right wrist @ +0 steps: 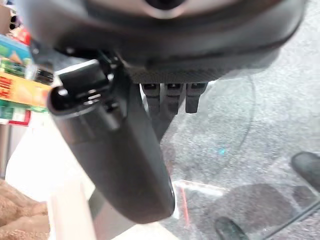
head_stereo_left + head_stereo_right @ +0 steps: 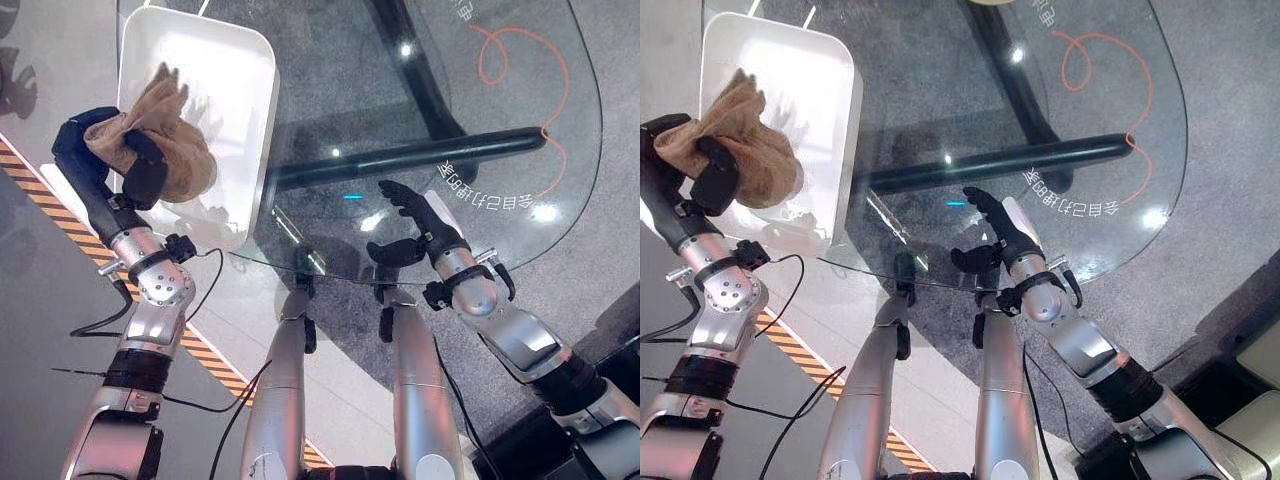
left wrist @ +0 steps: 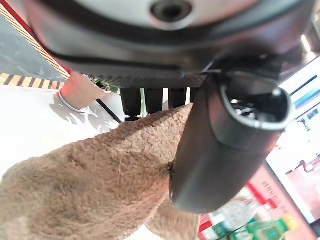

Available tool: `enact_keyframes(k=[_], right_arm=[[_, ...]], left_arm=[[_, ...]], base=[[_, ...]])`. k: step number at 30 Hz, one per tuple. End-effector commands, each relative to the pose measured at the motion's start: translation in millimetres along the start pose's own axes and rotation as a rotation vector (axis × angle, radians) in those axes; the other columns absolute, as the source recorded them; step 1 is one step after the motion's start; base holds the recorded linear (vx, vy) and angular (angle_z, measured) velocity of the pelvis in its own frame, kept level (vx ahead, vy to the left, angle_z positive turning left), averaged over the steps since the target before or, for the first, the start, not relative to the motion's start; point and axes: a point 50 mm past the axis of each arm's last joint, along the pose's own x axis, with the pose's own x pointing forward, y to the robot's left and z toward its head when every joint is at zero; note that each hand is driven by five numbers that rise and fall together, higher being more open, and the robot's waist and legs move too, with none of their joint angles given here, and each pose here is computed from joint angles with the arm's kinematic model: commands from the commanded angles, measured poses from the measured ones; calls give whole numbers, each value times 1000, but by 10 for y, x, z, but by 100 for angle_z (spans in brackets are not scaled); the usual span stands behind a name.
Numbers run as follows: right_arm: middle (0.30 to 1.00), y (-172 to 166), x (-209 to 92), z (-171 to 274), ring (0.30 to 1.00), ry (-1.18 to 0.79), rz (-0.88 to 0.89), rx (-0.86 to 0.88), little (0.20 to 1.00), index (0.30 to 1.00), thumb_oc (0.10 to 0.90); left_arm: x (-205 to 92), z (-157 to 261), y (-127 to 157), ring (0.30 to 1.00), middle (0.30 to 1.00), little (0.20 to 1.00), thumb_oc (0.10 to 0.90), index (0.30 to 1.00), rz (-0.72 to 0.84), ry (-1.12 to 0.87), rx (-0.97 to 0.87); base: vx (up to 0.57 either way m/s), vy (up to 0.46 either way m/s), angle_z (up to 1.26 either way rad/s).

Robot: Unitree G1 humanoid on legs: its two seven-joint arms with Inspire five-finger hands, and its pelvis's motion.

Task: Wipe the table with a cloth and put it in the basket.

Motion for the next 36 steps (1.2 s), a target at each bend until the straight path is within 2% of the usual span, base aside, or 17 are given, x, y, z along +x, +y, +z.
enact_keyframes(k=[1,9,25,36], right_arm=[[900,29,-24,251,900,-116,17,32,900,900,800],[900,1,74,304,900,-107,12,24,900,900,800],[900,-72,200,360,900,-121,-5,9,900,900,800],[900,-72,228,383,900,-140,-3,16,900,900,800]], left_arm=[[338,403,191,300,300,200,100,300,123,-240,-4],[438,363,-77,300,300,200,100,300,23,-190,77],[570,119,-365,300,300,200,100,300,-140,-1,240],[625,43,-406,300,300,200,100,300,-188,79,303]], base=[[13,50,0],[6,38,0],[-1,11,0],[0,0,0]])
